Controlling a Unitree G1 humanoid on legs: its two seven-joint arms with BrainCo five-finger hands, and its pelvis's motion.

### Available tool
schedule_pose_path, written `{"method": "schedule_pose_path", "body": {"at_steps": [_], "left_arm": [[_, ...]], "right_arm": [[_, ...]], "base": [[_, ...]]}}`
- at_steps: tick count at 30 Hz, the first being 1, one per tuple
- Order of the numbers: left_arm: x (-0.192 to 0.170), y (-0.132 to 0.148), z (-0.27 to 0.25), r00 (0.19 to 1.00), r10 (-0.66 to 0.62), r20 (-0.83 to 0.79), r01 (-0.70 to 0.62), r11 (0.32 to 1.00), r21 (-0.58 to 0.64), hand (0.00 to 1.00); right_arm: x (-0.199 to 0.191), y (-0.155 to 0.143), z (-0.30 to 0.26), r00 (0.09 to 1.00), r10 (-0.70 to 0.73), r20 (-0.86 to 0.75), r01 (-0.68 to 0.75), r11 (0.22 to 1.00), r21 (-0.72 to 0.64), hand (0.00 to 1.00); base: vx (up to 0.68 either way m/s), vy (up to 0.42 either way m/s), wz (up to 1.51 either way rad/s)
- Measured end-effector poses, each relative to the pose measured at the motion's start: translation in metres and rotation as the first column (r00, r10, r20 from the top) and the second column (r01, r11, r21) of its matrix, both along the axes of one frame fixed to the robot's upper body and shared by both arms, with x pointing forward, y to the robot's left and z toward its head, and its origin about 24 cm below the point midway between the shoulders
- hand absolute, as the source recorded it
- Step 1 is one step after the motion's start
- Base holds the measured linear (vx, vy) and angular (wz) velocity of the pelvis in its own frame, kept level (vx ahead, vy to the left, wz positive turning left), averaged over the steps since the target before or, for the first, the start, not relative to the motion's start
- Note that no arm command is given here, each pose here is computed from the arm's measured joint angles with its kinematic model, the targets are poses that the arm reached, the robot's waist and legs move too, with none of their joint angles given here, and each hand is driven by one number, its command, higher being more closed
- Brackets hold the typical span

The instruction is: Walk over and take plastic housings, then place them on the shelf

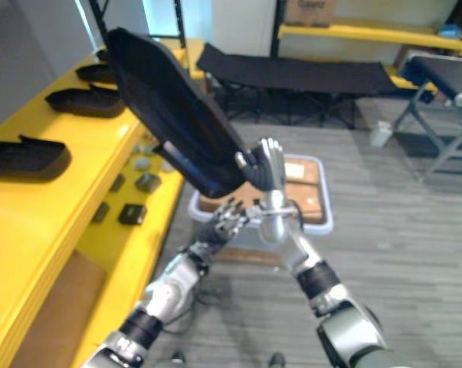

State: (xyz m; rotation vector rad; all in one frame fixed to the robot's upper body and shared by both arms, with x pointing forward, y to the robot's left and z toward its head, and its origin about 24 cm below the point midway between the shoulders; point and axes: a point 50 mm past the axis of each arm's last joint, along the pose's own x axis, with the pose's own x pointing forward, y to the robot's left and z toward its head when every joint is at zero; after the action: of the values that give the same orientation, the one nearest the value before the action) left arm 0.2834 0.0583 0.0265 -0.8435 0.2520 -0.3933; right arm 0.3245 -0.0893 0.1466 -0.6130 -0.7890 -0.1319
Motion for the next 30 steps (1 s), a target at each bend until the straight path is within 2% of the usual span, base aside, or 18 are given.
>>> {"method": "schedule_pose_path", "body": {"at_steps": [7,10,13,22,30], "left_arm": [[-0.003,0.012,-0.021,0.987,0.124,-0.104,-0.109,0.984,0.14,0.0],[-0.005,0.022,-0.034,0.963,0.226,-0.144,-0.187,0.952,0.244,0.0],[-0.004,0.033,-0.034,0.938,0.322,-0.126,-0.276,0.917,0.288,0.0],[0.008,0.059,-0.006,0.871,0.492,0.009,-0.485,0.855,0.186,0.0],[0.018,0.065,0.032,0.844,0.521,0.124,-0.53,0.846,0.053,0.0]], "right_arm": [[0.001,0.001,-0.001,1.0,-0.015,-0.016,0.015,1.0,0.004,1.0],[0.002,0.002,0.001,1.0,-0.017,-0.014,0.018,1.0,0.011,1.0],[0.002,0.001,0.001,1.0,-0.02,-0.018,0.021,1.0,0.018,1.0],[0.002,0.004,0.001,0.999,-0.019,-0.025,0.02,0.999,0.035,1.0],[0.002,0.006,0.001,1.0,-0.01,-0.03,0.011,1.0,0.026,1.0]], "base": [[0.0,0.006,0.04],[0.0,0.0,0.0],[0.0,0.0,0.0],[0.0,0.0,0.0],[0.0,0.0,0.0]]}}
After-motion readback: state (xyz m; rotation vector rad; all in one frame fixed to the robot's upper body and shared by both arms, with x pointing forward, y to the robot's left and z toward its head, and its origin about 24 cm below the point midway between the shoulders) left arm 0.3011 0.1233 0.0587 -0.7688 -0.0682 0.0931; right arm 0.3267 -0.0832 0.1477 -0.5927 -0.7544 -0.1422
